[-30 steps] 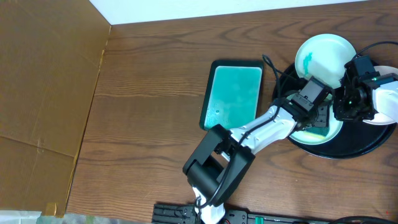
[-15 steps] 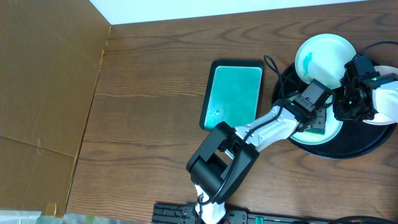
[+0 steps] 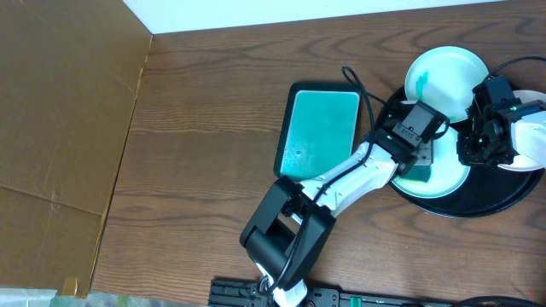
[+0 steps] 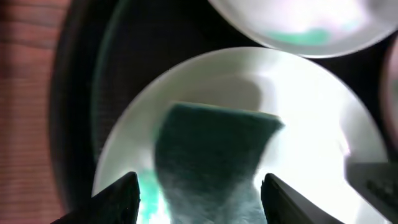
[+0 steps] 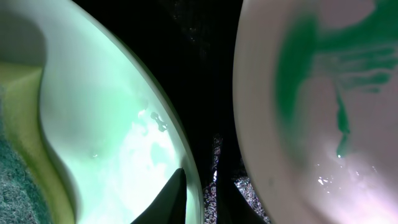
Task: Clean dirty plates on tray and stack at the side
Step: 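Scrub the front mint plate with the sponge in the left gripper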
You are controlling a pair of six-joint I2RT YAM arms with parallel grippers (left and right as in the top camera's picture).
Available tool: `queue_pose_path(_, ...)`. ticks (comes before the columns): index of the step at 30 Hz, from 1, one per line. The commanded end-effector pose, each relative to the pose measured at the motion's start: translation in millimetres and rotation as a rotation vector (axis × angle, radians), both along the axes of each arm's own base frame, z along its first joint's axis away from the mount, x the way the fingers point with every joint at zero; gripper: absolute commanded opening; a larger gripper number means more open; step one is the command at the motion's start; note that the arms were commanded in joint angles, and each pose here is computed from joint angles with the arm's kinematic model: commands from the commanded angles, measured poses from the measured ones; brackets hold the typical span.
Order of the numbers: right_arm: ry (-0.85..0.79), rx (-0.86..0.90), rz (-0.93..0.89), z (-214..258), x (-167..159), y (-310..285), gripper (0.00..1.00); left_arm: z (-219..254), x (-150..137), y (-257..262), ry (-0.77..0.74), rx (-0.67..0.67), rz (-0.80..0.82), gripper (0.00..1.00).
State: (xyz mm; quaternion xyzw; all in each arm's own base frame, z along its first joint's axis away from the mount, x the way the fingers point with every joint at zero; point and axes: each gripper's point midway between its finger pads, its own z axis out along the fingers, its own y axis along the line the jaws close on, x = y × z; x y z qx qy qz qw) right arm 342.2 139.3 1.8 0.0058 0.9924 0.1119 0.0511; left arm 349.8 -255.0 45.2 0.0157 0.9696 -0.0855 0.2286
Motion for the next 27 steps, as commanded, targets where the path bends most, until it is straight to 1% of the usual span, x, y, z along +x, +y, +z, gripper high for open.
queue_pose_path(1,0.024,-0.006,0.013,-11,-4,3,0.15,4,-6,-7,0.027,-0.047,-0.025,0.60)
queue_pose_path(3,0.023,-0.006,0.013,-11,-4,4,0.15,1,-9,-5,0.040,-0.036,-0.025,0.57)
queue_pose_path(6,0.023,-0.006,0.013,-11,-4,4,0.15,-7,-13,-1,0.070,-0.012,-0.023,0.57)
queue_pose_path(8,0.023,-0.006,0.013,-11,-4,4,0.15,-15,-16,0,0.091,0.002,-0.022,0.51)
queue_pose_path(10,0.023,-0.006,0.013,-11,-4,4,0.15,-19,-20,-4,0.113,-0.012,-0.036,0.49)
queue_pose_path(17,0.021,-0.005,0.013,-11,-4,4,0.15,-22,-27,-15,0.122,-0.024,-0.068,0.47)
queue_pose_path(20,0.024,-0.006,0.013,-11,-4,3,0.15,-31,-26,-14,0.131,-0.009,-0.064,0.47)
queue_pose_path(23,0.024,-0.006,0.013,-11,-5,3,0.15,-42,-26,-14,0.144,0.001,-0.063,0.44)
queue_pose_path(25,0.024,-0.006,0.013,-11,-5,3,0.15,-48,-27,-13,0.154,0.010,-0.063,0.38)
queue_pose_path(26,0.025,-0.006,0.013,-11,-5,3,0.15,-49,-27,-13,0.156,0.011,-0.062,0.31)
queue_pose_path(27,0.025,-0.006,0.013,-11,-5,3,0.15,-49,-27,-13,0.156,0.011,-0.062,0.25)
